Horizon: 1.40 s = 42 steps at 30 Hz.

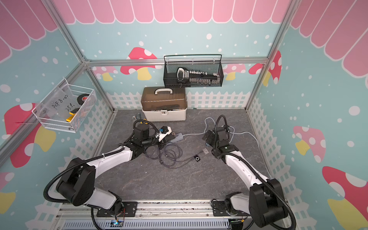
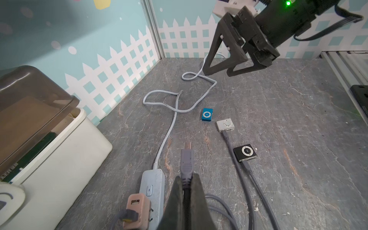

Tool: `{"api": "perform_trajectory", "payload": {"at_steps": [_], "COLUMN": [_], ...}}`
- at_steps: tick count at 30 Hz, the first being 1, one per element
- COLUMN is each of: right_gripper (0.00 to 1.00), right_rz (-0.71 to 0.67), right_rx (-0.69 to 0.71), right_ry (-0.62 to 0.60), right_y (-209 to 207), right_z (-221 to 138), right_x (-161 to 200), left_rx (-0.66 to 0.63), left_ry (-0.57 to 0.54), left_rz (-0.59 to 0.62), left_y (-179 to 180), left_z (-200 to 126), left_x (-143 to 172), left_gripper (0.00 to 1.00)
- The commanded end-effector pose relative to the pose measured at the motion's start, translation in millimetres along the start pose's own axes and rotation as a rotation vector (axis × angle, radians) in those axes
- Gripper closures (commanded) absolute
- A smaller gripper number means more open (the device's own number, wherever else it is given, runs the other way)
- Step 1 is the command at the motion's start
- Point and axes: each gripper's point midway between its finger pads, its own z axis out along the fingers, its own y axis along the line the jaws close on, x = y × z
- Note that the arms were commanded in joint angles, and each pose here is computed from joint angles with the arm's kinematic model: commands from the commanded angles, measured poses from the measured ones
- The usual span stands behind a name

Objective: Charge mp3
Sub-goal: Pick up the MP3 player from the center of the board.

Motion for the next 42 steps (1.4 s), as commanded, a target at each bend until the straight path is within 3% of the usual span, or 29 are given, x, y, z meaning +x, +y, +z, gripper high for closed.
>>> {"api": "perform_trajectory", "payload": {"at_steps": [1,6,9,13,28,34,42], "right_gripper": [0.01,0.04,0.07,0.14,0.17,0.24,0.25], "right_rz": [0.190,0.371,0.373,0.374,0.322,0.317,0.352], "right_rx": [0.115,0.276,0.374,0.399,0.674,0.741,0.781], "right_ry": [0.045,0.109,0.090,0.047,0.317,0.318,0.330], "right_y": [-13,-36,-40,-34,-35,-42,-51], "right_z": [12,26,22,31,81,85,91], "right_x": [5,26,17,3,36,37,48], "left_rx": [-0.024,-0.049,-0.062,-0.077,-0.101,-0.112,-0.119], "left_ry": [-0.016,0.002,0.026,0.042,0.108,0.129,0.145], "left_rz": [0.030,0.034,0.038,0.041,0.059,0.067,0.073], "left_y": [6,8,9,11,16,18,20], "left_z": [-3,-7,-9,-10,-12,-14,-16], "left_x": [-8,-5,-1,4,16,20,23], "left_gripper": [1.00,1.00,1.00,1.00,1.00,1.00,1.00]}}
